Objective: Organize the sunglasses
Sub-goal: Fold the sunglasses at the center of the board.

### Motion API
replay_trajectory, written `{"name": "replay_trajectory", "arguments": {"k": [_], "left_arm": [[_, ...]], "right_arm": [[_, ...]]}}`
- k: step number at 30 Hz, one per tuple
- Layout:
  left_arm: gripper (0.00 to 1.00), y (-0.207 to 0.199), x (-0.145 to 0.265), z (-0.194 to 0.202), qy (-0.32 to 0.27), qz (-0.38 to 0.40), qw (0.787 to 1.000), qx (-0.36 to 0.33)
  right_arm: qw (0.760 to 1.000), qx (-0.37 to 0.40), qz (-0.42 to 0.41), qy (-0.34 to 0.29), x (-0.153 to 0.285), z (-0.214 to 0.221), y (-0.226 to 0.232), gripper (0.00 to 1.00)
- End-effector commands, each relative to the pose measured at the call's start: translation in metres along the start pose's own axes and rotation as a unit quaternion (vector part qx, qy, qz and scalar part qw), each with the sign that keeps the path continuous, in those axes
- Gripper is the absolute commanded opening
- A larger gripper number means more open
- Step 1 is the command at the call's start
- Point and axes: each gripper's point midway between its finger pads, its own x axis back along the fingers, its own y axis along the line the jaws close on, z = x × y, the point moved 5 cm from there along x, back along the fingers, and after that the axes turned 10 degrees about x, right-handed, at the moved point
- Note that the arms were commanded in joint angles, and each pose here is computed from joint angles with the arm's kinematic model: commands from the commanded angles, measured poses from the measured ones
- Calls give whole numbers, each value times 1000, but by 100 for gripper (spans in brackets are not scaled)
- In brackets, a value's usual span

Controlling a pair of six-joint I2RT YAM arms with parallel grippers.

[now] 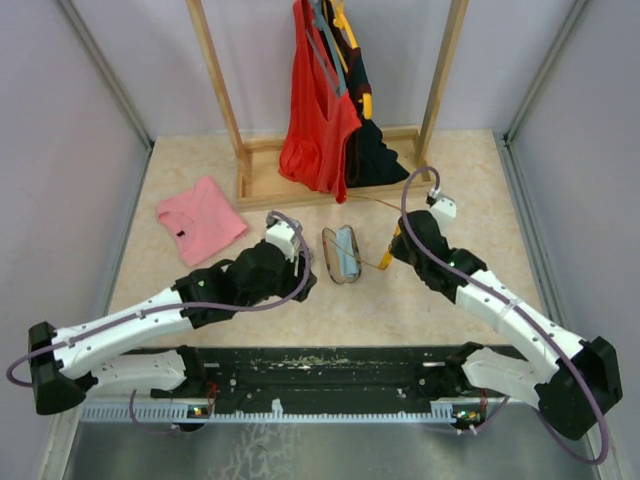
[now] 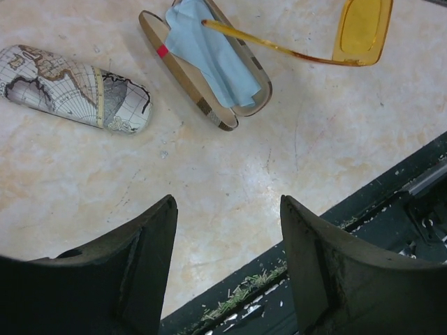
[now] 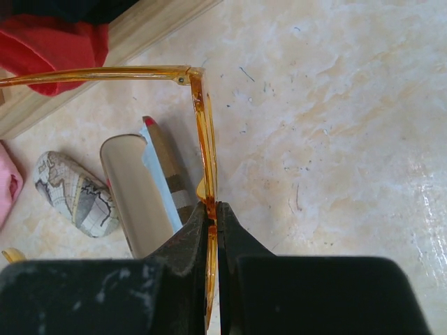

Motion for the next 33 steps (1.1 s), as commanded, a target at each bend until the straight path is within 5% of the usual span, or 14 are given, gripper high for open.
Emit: {"name": "replay_trajectory", "arguments": {"k": [1, 33], "left_arm": [[66, -2, -20, 6, -22, -25, 999, 18], [67, -33, -92, -35, -64, -82, 994, -44]], "right_arm": [[995, -41, -56, -65, 20, -46, 19, 0], [982, 61, -179, -8, 60, -23, 70, 0]]}}
